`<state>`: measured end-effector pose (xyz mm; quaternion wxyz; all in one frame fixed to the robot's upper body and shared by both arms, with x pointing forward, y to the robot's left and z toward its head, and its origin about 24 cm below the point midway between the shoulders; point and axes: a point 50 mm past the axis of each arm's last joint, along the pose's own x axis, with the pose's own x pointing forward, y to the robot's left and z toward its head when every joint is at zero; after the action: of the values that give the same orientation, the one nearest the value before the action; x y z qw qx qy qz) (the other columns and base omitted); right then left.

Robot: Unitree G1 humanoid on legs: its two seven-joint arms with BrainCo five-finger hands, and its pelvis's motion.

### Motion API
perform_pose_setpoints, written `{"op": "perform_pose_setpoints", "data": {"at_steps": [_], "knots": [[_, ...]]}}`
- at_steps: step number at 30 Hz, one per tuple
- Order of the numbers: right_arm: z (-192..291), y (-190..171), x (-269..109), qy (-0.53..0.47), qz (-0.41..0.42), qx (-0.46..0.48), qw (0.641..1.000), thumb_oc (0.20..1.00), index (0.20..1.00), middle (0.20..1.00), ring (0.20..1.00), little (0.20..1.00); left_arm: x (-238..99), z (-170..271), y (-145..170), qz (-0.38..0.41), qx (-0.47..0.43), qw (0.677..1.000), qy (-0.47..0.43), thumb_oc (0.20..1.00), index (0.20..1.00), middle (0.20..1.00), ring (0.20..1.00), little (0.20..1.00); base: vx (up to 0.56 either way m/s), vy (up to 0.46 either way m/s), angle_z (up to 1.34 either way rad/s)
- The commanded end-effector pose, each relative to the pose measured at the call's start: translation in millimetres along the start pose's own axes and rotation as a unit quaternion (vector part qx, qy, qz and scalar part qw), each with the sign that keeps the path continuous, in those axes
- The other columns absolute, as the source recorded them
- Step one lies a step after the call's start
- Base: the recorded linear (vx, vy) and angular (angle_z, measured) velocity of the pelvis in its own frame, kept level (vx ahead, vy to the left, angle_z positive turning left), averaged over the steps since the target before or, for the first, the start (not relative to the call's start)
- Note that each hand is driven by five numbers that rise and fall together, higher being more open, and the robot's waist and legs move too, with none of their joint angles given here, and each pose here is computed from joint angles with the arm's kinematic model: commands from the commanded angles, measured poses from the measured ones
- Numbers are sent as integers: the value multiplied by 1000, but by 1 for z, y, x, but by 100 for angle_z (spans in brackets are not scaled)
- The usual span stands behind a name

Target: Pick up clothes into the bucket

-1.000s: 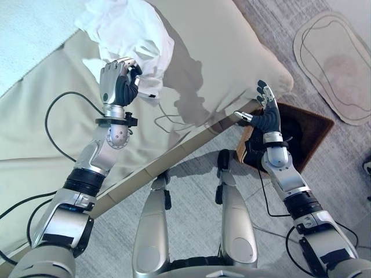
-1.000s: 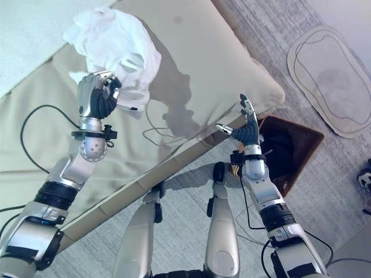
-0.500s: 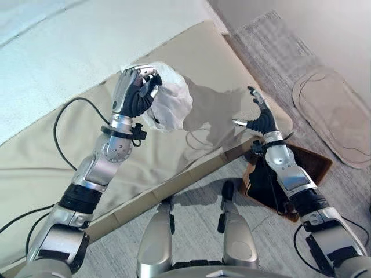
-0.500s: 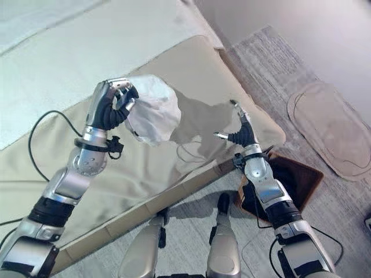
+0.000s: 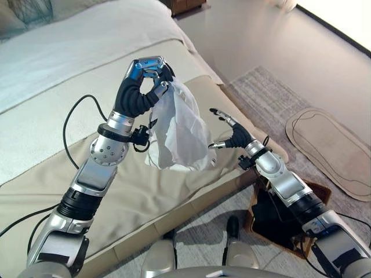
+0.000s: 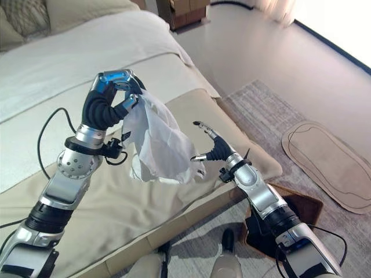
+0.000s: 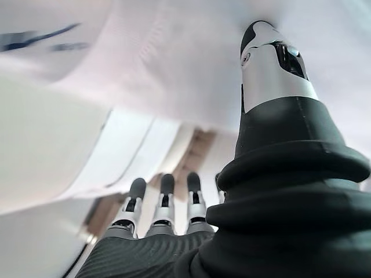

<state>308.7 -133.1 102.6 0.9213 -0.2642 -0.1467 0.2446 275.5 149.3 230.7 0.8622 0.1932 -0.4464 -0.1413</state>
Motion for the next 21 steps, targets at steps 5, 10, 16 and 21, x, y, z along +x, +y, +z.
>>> {"op": "perform_pose_setpoints", "data": {"at_steps": [5,10,16,21], "knots": [[16,40,4,-49,61,90,993,1000,1000,1000,1000,1000,5,16,-7,9,-64,997,-50,200,200,200,200,200,60,-27,-3],[22,72,15,-47,85,141,985,1000,1000,1000,1000,1000,7,20,-15,7,-92,994,-59,200,200,200,200,200,16,-7,-1],[28,91,18,-48,113,185,975,1000,1000,1000,1000,1000,9,23,-22,5,-108,992,-62,200,200,200,200,200,0,0,0],[31,98,25,-44,102,197,974,1000,1000,1000,1000,1000,9,27,-25,11,-132,989,-67,200,200,200,200,200,0,0,0]]}}
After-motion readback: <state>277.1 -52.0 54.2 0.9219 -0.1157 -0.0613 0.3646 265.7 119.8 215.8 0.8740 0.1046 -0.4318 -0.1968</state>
